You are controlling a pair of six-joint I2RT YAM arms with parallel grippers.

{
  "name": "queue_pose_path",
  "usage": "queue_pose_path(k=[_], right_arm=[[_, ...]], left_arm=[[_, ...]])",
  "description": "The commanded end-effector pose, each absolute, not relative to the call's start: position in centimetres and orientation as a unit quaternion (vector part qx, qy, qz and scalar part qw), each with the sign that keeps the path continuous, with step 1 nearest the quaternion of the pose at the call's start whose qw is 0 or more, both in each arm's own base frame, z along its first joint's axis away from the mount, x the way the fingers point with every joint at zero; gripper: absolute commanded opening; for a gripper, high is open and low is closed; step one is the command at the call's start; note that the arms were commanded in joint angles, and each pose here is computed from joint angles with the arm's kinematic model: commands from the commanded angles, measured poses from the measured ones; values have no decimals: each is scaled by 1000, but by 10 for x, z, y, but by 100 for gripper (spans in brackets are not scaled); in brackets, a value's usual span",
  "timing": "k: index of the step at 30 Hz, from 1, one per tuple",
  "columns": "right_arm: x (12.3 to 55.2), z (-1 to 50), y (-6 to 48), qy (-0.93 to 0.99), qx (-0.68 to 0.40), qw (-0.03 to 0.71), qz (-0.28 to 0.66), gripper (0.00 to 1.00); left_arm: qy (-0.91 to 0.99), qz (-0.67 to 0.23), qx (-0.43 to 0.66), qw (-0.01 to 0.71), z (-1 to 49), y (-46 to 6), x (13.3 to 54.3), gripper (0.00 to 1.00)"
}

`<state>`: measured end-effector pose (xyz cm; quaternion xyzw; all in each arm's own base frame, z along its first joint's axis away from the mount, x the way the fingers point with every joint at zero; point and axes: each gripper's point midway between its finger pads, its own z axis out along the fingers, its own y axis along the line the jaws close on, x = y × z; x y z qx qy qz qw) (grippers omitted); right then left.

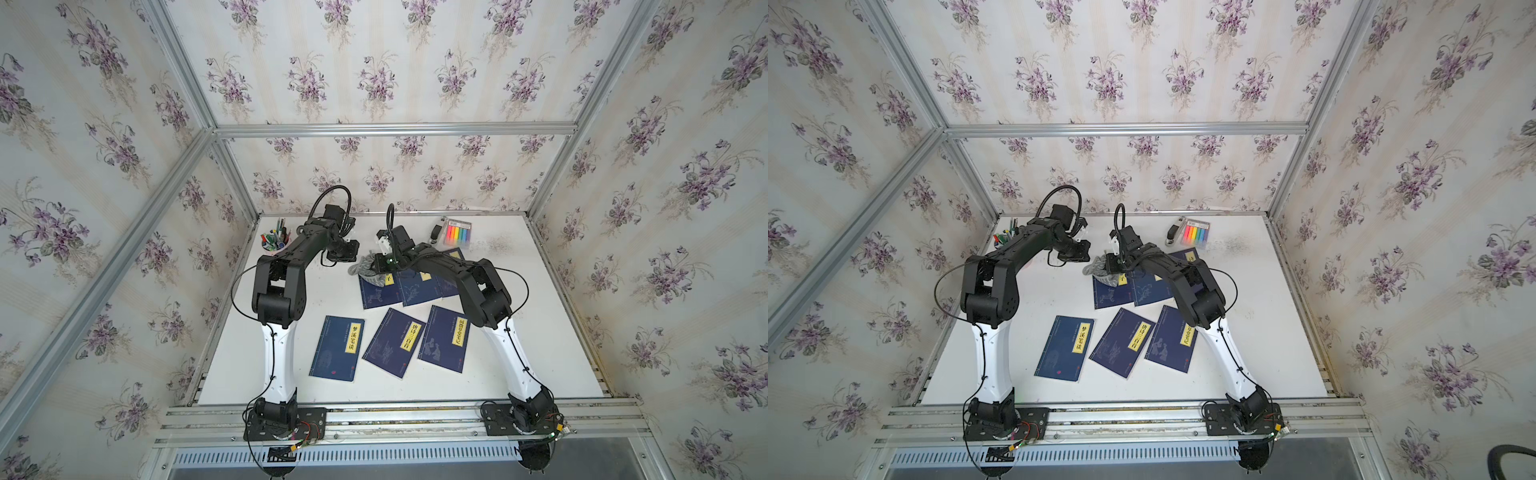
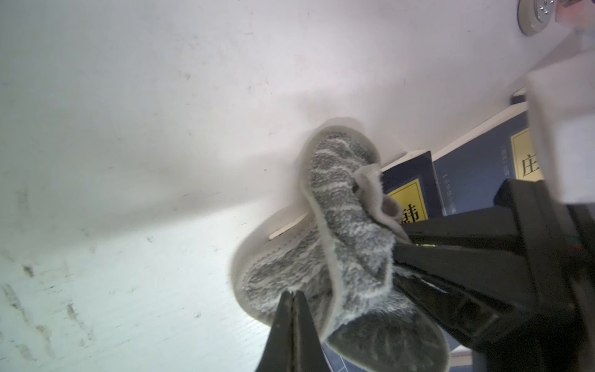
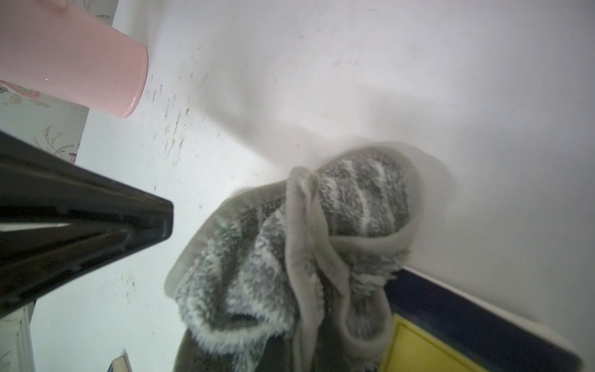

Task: Wipe the cover of the book
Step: Wipe the dirt from the cover of the book, then move the book to the center of the board.

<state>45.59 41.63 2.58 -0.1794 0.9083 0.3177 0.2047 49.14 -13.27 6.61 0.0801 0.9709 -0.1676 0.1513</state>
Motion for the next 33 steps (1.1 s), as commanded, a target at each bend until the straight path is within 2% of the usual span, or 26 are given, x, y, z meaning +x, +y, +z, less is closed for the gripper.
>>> queue_pose_path(k=[1,9,16,24,33], right_arm=[[439,0,405,928,-176,157,287,0],[457,1,393,927,-133,166,308,0],[461,2,389,924,-130,168,317,0],[457,-2,387,923,-134,164,321,0],[448,-13,392,921,-139,142,334,0]], left_arm=[[970,-169,86,151,75,-134,486,0],[975,-140,107,139,80,-135,439,0],[974,-151,134,103,63,-165,392,0],[974,-153,148,76,30,-197,376,0],[985,-117,116,53,3,-191,365,0]])
